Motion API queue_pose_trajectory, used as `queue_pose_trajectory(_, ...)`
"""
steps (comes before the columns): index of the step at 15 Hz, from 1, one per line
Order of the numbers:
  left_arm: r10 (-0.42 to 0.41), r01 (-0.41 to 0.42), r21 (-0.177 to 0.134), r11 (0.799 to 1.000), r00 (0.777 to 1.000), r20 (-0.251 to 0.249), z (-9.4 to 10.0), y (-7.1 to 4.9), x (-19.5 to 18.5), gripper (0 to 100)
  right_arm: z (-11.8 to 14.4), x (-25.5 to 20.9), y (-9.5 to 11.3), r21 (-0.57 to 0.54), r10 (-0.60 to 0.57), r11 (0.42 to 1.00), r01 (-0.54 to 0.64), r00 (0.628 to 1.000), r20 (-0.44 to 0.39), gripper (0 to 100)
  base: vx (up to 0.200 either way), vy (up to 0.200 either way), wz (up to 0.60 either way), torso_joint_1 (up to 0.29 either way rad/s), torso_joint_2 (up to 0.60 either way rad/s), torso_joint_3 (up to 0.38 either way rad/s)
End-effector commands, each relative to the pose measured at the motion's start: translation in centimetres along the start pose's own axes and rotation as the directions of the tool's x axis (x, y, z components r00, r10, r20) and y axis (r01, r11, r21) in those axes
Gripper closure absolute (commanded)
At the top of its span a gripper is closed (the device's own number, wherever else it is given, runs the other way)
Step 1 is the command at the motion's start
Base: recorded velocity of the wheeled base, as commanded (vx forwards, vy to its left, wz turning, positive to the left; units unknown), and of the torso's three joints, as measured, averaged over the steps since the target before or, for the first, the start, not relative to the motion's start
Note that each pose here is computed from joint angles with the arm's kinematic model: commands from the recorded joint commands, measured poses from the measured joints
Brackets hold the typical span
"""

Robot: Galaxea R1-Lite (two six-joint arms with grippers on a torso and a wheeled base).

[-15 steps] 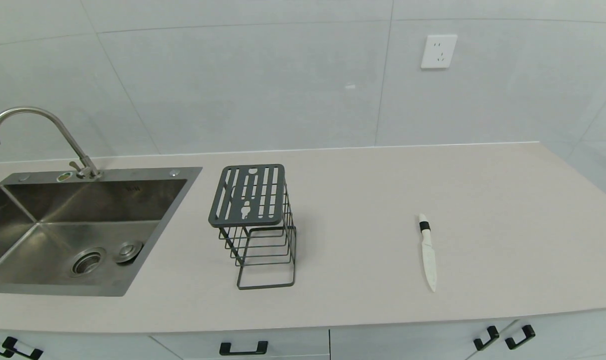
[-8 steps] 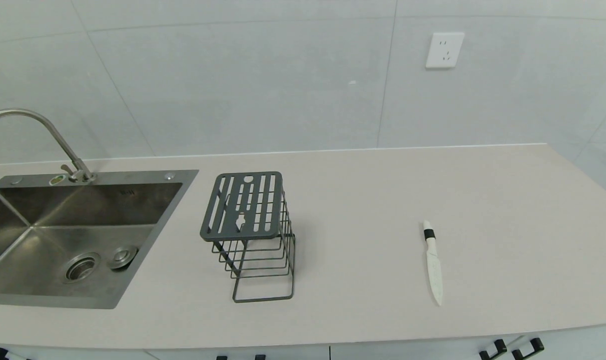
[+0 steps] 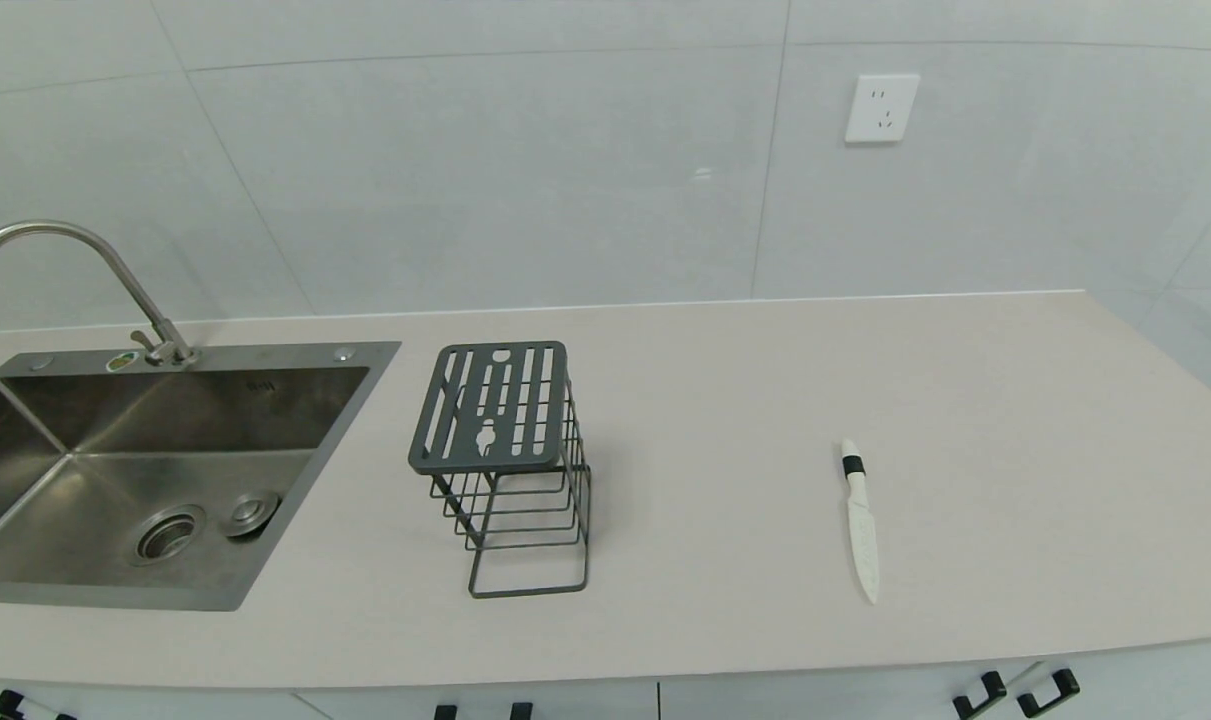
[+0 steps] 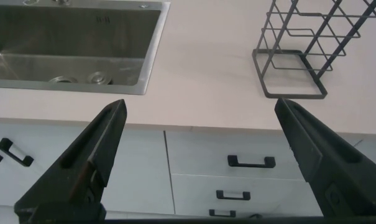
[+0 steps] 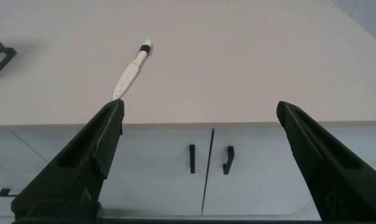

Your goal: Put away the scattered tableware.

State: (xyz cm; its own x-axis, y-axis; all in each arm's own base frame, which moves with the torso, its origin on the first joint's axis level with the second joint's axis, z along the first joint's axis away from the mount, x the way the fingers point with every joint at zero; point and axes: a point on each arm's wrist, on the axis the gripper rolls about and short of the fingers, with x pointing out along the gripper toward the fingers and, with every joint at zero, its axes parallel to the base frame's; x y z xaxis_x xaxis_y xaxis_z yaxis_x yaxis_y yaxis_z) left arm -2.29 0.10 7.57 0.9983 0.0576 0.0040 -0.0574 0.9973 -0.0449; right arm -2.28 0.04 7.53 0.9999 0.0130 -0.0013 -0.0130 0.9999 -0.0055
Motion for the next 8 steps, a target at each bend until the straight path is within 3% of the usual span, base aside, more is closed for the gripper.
queue_pose_trajectory(1,0.001,-0.001,0.0,1.0,1.0,-0.001,0.01,0.0,0.01,0,0.0,0.0,0.0,-0.001,0.001,1.0,-0.001,1.0,0.0,0,0.0,0.0,0.0,0.0,0.0,0.0)
queue_pose_trajectory(4,0.001,-0.001,0.005,1.0,1.0,-0.002,-0.01,0.0,0.01,0,0.0,0.01,0.01,-0.008,0.004,1.0,-0.004,1.0,-0.002,0,0.0,0.0,0.0,0.0,0.0,0.0)
queue_pose_trajectory(8,-0.001,0.001,0.003,1.0,1.0,-0.003,-0.01,0.0,0.01,0,0.1,0.01,0.07,-0.024,0.033,0.999,-0.033,0.999,0.008,0,0.0,0.0,0.0,0.131,-0.26,-0.126)
